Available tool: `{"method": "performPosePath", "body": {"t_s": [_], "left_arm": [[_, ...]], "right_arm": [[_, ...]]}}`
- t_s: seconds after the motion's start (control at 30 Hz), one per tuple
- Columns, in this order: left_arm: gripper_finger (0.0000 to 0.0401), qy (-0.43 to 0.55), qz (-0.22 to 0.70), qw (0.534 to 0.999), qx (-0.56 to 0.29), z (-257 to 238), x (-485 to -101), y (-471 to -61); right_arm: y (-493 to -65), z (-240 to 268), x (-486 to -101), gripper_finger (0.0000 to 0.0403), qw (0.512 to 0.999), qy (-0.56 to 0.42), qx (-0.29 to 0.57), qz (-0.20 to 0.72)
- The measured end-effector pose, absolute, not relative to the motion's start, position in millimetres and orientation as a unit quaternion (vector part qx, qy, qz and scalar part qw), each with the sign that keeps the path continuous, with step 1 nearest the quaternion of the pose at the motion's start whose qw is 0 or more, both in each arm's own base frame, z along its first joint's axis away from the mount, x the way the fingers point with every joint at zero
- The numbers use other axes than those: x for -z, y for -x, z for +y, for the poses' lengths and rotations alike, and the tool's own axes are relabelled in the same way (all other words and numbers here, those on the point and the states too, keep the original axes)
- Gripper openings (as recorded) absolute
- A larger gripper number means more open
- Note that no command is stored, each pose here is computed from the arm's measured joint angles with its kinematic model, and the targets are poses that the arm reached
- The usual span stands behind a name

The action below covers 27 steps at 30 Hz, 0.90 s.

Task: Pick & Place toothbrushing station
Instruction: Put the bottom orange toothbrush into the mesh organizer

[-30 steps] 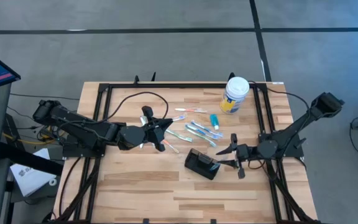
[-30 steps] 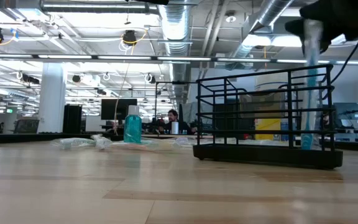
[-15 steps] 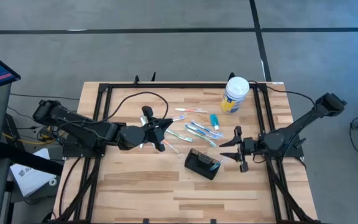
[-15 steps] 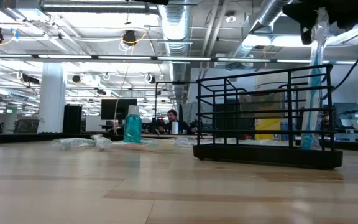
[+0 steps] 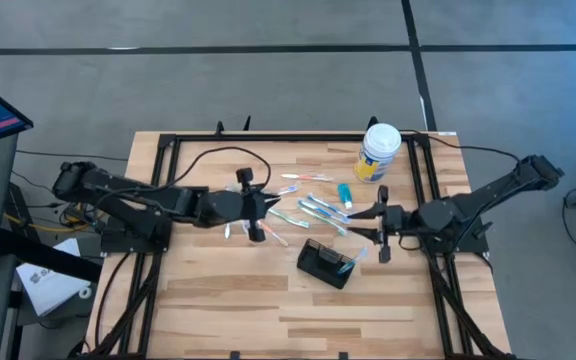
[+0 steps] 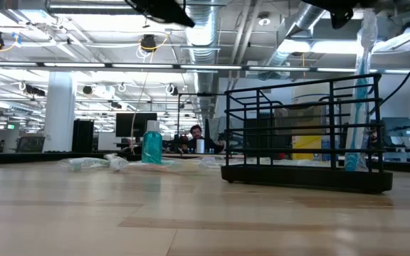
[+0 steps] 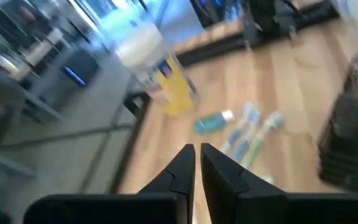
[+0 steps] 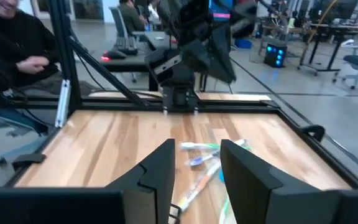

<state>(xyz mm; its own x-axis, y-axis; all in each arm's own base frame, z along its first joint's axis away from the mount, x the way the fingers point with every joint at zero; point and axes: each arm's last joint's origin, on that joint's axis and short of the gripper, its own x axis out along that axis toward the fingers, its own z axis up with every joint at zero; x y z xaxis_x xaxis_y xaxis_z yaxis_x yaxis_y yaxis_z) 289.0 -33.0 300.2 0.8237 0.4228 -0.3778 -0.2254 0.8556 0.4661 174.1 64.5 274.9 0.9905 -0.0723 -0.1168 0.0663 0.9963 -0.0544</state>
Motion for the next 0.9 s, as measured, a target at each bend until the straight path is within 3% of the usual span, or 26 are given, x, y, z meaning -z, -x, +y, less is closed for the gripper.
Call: {"method": "performPosePath", "body": {"t_s": [0.37, 0.57, 0.9], "left_arm": [[0.0004, -0.140, 0.310, 0.940, -0.007, -39.1, -278.4, -291.0], [0.0007, -0.145, 0.359, 0.922, 0.006, -42.2, -247.8, -308.2], [0.0045, -0.144, 0.434, 0.889, 0.035, -46.7, -197.2, -327.7]], "right_arm": [[-174.7, 61.9, -278.9, 0.0118, 0.996, 0.025, 0.041, 0.076], [-174.5, 62.5, -279.0, 0.0118, 0.996, 0.024, 0.039, 0.076], [-174.3, 62.5, -277.6, 0.0118, 0.995, 0.026, 0.039, 0.083]]}}
